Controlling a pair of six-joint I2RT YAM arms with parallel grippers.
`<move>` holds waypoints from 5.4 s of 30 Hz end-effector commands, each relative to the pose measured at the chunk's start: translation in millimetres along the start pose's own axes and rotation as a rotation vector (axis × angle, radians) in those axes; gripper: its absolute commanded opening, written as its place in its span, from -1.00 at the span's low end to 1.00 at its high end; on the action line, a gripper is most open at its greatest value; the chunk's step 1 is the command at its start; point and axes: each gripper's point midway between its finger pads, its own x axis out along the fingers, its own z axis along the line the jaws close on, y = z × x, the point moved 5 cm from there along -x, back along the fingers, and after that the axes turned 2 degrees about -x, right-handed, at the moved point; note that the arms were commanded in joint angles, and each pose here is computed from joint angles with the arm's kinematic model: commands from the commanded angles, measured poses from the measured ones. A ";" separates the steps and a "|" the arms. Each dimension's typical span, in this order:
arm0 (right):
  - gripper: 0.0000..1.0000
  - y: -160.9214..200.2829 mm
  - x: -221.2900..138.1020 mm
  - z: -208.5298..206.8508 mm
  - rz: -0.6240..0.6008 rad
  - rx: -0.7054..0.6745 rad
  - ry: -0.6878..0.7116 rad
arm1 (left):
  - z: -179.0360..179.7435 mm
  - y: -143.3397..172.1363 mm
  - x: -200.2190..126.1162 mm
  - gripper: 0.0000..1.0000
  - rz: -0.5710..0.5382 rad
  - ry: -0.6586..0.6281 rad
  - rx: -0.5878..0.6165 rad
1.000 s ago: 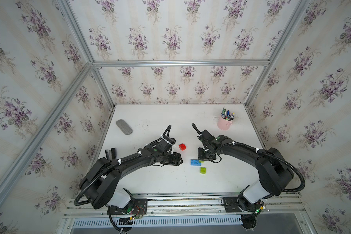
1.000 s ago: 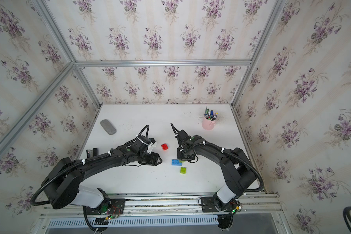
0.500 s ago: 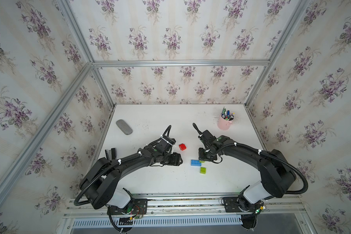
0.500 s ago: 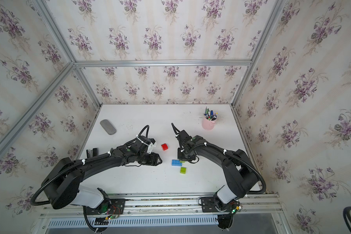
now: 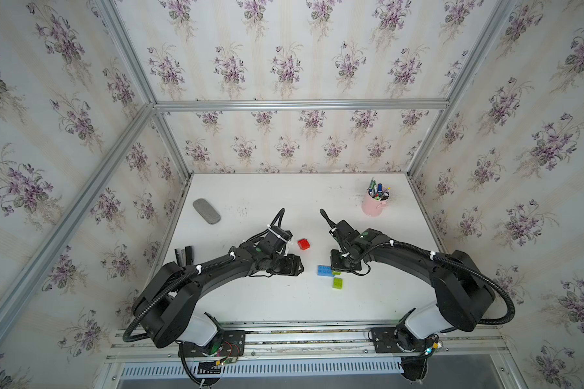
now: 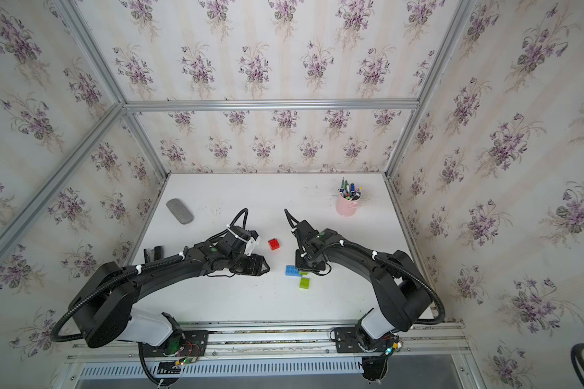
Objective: Assemble the letter y with lego
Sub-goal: Assemble the lego brick with the lego brick, then move the lego brick at the center of the board.
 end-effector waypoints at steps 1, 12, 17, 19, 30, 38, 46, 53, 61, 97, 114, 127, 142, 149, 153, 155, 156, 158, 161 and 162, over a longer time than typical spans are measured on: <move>-0.64 0.2 2.6 0.7 0.003 0.023 0.001 | 0.1 0.6 0.0 0.37 -0.002 0.004 0.009; -0.68 -1.4 10.7 -4.7 0.004 0.031 0.058 | 2.9 2.0 1.5 0.38 -0.001 -0.008 0.007; -0.74 -3.7 12.7 -4.4 0.005 0.026 0.083 | 3.4 1.8 1.9 0.37 -0.002 -0.011 0.006; -0.75 -3.7 14.2 -4.9 0.009 0.032 0.090 | 3.5 1.8 1.9 0.37 -0.003 -0.012 0.007; -0.88 -5.4 15.5 -4.7 0.005 0.101 0.101 | 4.8 2.8 1.5 0.37 -0.005 -0.017 0.006; -0.99 -7.7 16.2 -10.7 0.002 0.128 0.175 | 5.6 3.2 1.6 0.37 -0.006 -0.020 0.010; -1.00 -8.3 18.0 -8.1 0.001 0.166 0.162 | 6.2 3.2 1.2 0.38 -0.011 -0.023 0.013; -1.00 -7.1 18.9 -5.3 0.002 0.209 0.129 | 7.0 3.8 1.8 0.37 -0.009 -0.026 0.011; -1.00 -15.9 8.9 1.9 -0.024 0.172 0.104 | 6.5 3.5 0.9 0.38 -0.013 -0.025 0.013; -1.00 -25.5 17.8 0.1 -0.001 0.158 0.151 | 8.0 4.1 5.4 0.38 -0.004 -0.027 0.009; -1.00 -21.6 36.8 -8.0 0.043 0.118 0.231 | 9.3 4.6 6.7 0.37 -0.005 -0.031 0.012; -1.00 -31.3 17.0 17.2 0.005 0.076 0.088 | 11.3 5.7 1.7 0.38 -0.023 -0.041 0.002; -0.46 -32.3 13.7 42.8 0.001 0.010 0.041 | 19.7 1.6 -20.7 0.39 -0.060 -0.124 -0.029; -0.15 -36.2 6.4 47.8 -0.024 0.000 0.022 | 29.9 -3.5 -30.6 0.39 -0.077 -0.212 -0.055; -0.10 -35.8 6.4 47.2 -0.025 -0.002 0.021 | 33.4 -5.0 -31.1 0.39 -0.063 -0.248 -0.064; -0.10 -35.8 4.2 47.5 -0.031 -0.004 0.018 | 36.3 -5.4 -31.5 0.39 -0.062 -0.274 -0.073; -0.10 -35.9 2.6 47.0 -0.037 -0.004 0.020 | 37.5 -5.5 -31.2 0.39 -0.059 -0.285 -0.077; -0.09 -36.5 -1.6 45.5 -0.051 -0.005 0.028 | 37.8 -6.5 -32.5 0.39 -0.058 -0.297 -0.083; -0.10 -37.5 -10.8 42.7 -0.083 0.003 0.033 | 43.0 -5.6 -22.6 0.37 -0.015 -0.330 -0.099; -0.10 -37.2 -14.2 41.8 -0.094 0.007 0.032 | 44.8 -5.9 -21.6 0.37 -0.012 -0.344 -0.107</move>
